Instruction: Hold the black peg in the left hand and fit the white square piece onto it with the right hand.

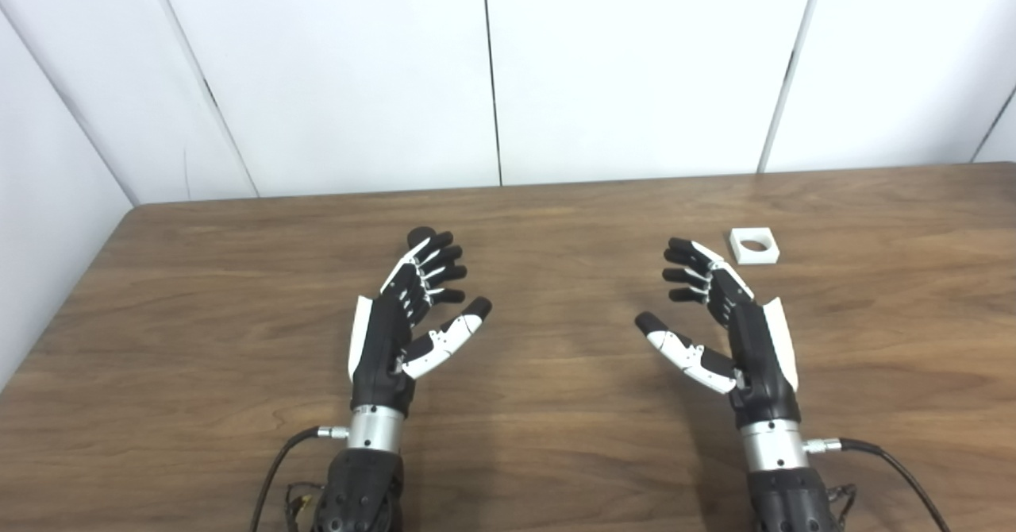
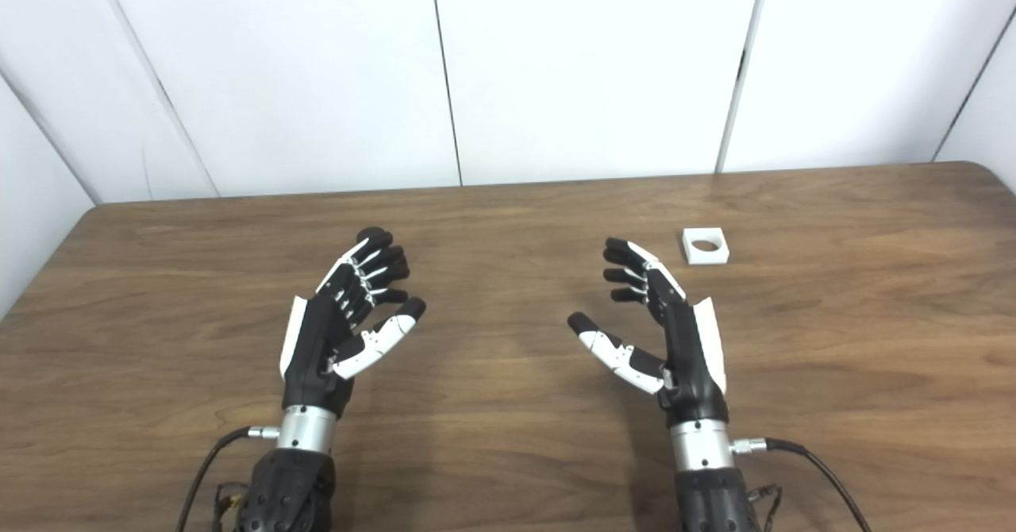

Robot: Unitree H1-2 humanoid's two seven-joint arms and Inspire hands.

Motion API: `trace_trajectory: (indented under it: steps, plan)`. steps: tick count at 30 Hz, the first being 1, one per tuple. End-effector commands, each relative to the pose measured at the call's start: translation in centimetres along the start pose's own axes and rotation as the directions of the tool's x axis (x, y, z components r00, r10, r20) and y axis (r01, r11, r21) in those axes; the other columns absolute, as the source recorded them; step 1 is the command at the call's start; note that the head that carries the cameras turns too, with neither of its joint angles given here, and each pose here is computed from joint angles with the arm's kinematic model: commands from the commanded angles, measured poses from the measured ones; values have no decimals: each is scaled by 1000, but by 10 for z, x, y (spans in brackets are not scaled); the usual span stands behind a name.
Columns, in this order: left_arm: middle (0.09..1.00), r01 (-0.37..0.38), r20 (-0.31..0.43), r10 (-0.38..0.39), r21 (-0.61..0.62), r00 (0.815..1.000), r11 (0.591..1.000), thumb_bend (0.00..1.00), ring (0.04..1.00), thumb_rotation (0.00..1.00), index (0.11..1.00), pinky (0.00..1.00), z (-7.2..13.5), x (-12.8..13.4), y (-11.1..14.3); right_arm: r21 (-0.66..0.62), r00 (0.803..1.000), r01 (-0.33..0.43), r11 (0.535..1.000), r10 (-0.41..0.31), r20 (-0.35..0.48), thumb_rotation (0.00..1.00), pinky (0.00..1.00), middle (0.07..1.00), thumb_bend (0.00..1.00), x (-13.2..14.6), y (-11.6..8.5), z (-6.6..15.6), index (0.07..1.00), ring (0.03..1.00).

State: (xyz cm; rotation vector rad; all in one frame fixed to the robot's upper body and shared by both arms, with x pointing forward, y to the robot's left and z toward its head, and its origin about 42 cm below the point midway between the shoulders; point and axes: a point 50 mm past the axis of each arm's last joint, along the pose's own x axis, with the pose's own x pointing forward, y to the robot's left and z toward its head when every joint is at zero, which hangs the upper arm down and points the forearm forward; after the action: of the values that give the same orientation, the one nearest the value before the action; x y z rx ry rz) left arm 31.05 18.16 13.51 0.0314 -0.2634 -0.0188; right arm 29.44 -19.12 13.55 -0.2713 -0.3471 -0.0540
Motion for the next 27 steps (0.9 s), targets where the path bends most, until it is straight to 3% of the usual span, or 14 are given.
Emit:
trace_trajectory:
  steps: [1,22,27]
  plan:
    - [799,8,66,-7,-7,998,1000,622,742,182,813,641,14,14,-2,6,999,-2,1000,2,-52,304,667,798,571,-12,3,-15,807,742]
    - [796,4,57,-4,0,998,1000,624,744,157,809,638,12,6,0,13,998,3,1000,-2,-58,316,657,794,571,-20,6,-16,802,745]
    - [771,-47,90,34,137,995,990,641,710,143,785,572,16,4,5,17,998,5,1000,-4,-57,321,652,793,574,-20,6,-16,801,744]
